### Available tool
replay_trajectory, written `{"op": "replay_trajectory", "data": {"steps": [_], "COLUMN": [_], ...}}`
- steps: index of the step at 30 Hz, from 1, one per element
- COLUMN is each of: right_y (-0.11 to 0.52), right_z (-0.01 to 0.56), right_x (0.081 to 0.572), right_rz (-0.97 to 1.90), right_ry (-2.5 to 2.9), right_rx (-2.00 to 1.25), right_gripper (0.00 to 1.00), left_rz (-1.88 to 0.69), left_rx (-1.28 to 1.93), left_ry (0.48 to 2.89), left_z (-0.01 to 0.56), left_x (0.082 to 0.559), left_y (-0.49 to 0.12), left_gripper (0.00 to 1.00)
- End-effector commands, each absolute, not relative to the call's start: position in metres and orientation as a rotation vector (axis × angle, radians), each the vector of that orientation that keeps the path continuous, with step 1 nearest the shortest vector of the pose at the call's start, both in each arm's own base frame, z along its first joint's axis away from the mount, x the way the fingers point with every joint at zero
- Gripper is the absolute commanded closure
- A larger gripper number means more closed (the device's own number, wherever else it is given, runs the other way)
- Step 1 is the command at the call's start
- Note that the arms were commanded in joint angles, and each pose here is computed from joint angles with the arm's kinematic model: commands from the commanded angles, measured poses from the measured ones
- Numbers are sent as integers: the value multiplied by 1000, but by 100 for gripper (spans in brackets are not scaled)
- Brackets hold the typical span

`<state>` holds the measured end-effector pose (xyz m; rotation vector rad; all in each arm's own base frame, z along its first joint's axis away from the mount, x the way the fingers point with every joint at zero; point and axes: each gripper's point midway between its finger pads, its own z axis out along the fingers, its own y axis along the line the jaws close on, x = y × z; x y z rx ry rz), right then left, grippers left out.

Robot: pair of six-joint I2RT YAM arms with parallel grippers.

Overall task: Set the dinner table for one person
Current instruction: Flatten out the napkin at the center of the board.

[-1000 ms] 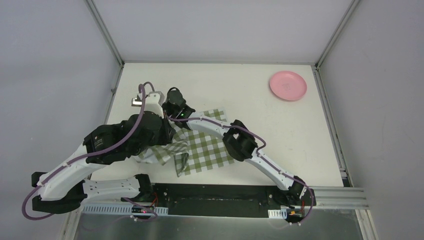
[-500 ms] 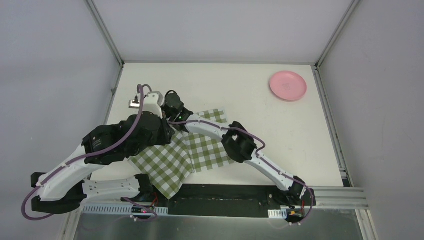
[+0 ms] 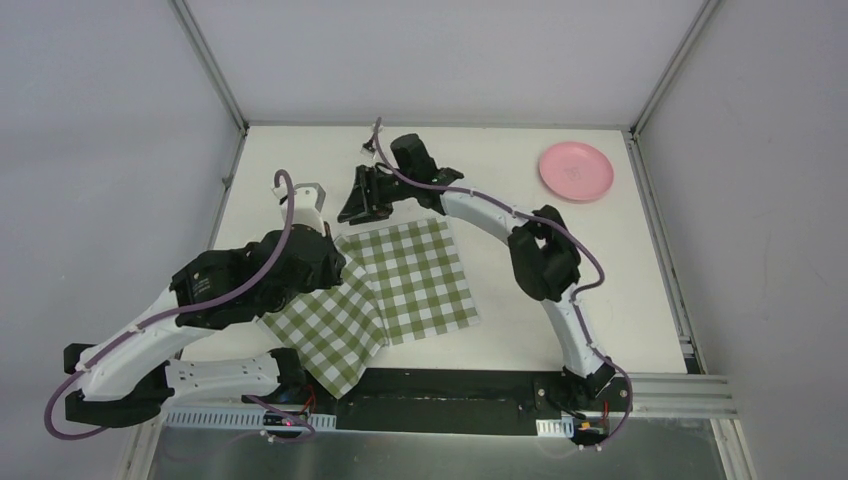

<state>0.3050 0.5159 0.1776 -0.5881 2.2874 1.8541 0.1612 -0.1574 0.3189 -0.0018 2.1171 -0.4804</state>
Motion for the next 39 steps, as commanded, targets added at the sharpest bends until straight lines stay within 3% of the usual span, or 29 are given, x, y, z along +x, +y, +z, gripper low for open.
{"op": "replay_trajectory", "data": {"steps": [1,6,10,19,32,39], "right_y": [443,341,281,262,277,265], "right_z": [173,136,110,58,64,46], "right_x": [272,296,298,285,294,296], "right_rz": [938,189,-115,-16,-1,-154], "right_ry": [2496,2633,2674,2753,2709,2705], "right_rx": [-908,-753,-637,-523,-541,-567], "right_gripper": [44,43,42,44,46,47], "left_rz": [-366,-355,-358,-378,-380,-400], "left_rx": [4,36,40,52,60,56], "left_ry": [2126,2141,2138,2131,2131,2130], "left_z": [305,300,299,304,307,307], "left_x": [174,179,180,180,181,178], "left_y": [-161,-176,-178,-180,-184,-182], "left_gripper": [100,100,100,100,100,100]}}
